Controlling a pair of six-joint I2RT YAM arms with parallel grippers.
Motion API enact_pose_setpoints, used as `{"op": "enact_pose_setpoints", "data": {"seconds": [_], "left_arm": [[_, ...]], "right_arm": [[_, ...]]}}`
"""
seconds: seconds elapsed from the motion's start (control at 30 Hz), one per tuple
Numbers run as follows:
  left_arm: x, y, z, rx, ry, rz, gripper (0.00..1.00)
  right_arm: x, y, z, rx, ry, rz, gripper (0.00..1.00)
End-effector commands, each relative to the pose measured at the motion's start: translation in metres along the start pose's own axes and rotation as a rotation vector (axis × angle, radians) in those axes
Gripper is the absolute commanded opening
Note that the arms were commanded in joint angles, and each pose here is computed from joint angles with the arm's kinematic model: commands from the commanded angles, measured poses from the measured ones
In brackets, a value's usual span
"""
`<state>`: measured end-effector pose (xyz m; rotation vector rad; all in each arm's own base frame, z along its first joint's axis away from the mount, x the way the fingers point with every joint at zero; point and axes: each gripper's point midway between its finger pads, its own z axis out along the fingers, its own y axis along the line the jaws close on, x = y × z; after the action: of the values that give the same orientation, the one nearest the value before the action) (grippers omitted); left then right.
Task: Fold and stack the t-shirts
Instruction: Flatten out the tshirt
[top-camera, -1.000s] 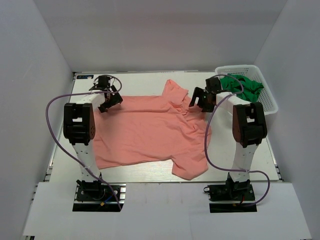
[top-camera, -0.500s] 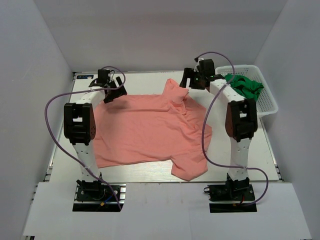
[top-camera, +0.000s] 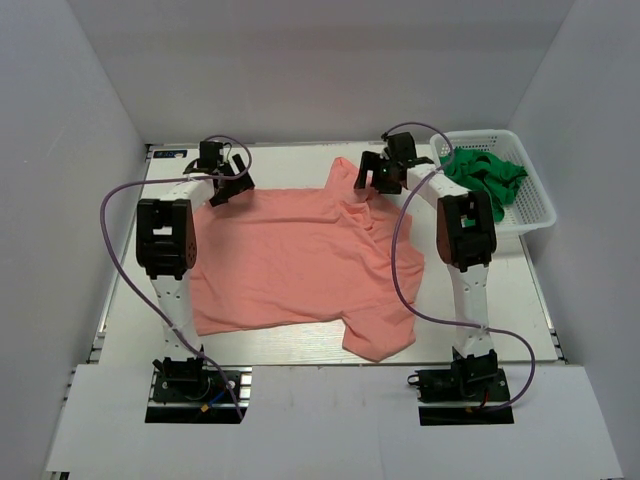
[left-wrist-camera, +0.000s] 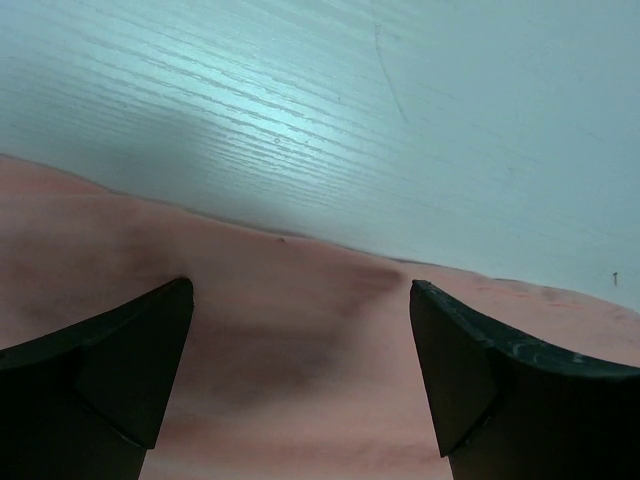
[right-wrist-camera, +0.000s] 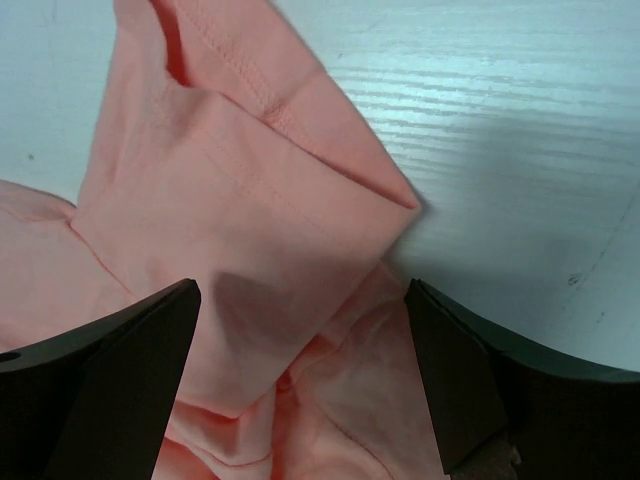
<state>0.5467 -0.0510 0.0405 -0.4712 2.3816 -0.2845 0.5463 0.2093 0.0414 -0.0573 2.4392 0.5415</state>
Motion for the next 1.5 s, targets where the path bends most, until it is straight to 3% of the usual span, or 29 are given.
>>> {"op": "enact_pose_setpoints", "data": {"seconds": [0.0,0.2,0.37,0.4,0.57,0.7,0.9,1.13,1.37,1.43,1.47], "left_arm": [[0.0,0.015,0.005,-0.07,0.003,-0.015,1.0],[-0.004,0.022,0.013,-0.087,0.003,-0.022,1.0],[-0.003,0.023,0.021,-0.094,0.019,-0.022,1.0],[-0.006,0.019,0.023,-0.077,0.017,-0.022,1.0],[-0.009,0.002,0.029,0.007,0.024,-0.013,1.0],[-0.021,-0.004,0.037,0.032,0.0,-0.002,1.0],[-0.036,-0.013,0.051,0.059,0.003,0.06,1.0],[-0.038,-0.012,0.032,0.048,-0.003,0.079,1.0],[-0.06,-0.015,-0.023,-0.028,-0.1,0.092,1.0],[-0.067,-0.017,-0.045,-0.03,-0.123,0.091,1.0],[-0.066,-0.017,-0.053,-0.031,-0.122,0.091,1.0]], "right_arm": [[-0.007,-0.025,0.007,0.095,-0.022,0.061,0.9],[-0.005,-0.061,0.016,0.187,-0.012,0.169,0.9],[-0.01,-0.066,0.025,0.17,-0.025,0.159,0.9],[-0.027,-0.057,0.022,0.131,-0.054,0.158,0.9],[-0.051,-0.028,0.013,-0.009,-0.08,-0.026,0.9],[-0.063,-0.025,-0.018,0.038,-0.142,-0.187,0.9],[-0.063,-0.028,-0.026,0.071,-0.139,-0.459,0.88],[-0.092,0.01,-0.024,-0.078,-0.242,-0.463,0.88],[-0.096,0.018,-0.002,-0.134,-0.241,-0.414,0.85],[-0.084,0.016,-0.004,-0.128,-0.205,-0.386,0.88],[-0.099,0.028,-0.032,-0.133,-0.247,-0.395,0.89]]}}
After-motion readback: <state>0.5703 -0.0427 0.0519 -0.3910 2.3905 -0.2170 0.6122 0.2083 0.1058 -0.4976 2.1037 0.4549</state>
